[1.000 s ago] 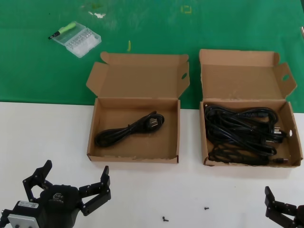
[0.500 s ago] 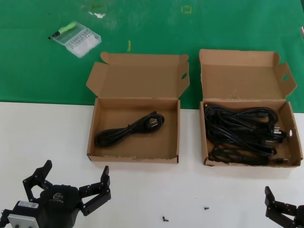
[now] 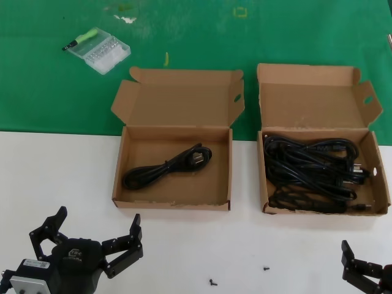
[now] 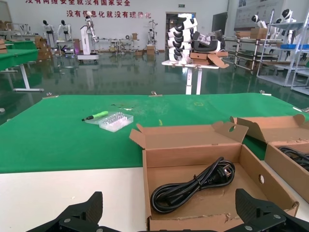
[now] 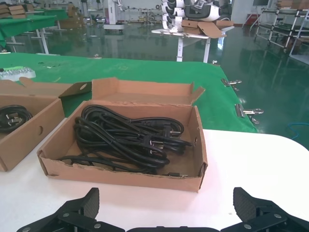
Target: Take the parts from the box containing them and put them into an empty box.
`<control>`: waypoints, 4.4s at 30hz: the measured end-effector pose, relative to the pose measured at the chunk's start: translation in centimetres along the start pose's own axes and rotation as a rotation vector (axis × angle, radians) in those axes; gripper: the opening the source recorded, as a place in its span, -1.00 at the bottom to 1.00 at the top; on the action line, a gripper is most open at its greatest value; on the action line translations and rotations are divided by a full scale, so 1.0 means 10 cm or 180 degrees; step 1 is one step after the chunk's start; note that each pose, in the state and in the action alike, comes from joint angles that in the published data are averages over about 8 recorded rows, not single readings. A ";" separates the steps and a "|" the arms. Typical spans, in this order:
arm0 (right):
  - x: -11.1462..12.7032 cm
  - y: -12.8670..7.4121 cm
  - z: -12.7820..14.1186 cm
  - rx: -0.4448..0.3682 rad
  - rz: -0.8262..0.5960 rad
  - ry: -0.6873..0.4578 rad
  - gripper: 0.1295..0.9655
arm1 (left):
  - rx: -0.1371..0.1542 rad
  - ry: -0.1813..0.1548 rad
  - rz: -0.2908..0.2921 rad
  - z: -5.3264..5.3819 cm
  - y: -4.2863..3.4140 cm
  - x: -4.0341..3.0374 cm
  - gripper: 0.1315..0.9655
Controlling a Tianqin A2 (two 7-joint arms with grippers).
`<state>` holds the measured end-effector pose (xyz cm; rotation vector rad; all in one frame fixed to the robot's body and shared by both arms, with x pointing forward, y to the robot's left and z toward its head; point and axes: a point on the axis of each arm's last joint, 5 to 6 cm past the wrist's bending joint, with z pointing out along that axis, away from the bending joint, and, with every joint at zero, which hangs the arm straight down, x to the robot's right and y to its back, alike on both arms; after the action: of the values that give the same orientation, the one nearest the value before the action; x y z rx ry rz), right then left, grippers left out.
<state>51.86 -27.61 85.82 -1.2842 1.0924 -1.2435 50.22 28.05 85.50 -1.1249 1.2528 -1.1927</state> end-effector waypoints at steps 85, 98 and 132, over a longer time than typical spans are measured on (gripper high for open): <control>0.00 0.00 0.00 0.0000 0.0000 0.0000 1.00 | 0.0000 0.0000 0.0000 0.00 0.000 0.000 1.00; 0.00 0.00 0.00 0.0000 0.0000 0.0000 1.00 | 0.0000 0.0000 0.0000 0.00 0.000 0.000 1.00; 0.00 0.00 0.00 0.0000 0.0000 0.0000 1.00 | 0.0000 0.0000 0.0000 0.00 0.000 0.000 1.00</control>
<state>51.86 -27.61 85.82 -1.2842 1.0924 -1.2435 50.22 28.05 85.50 -1.1249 1.2528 -1.1927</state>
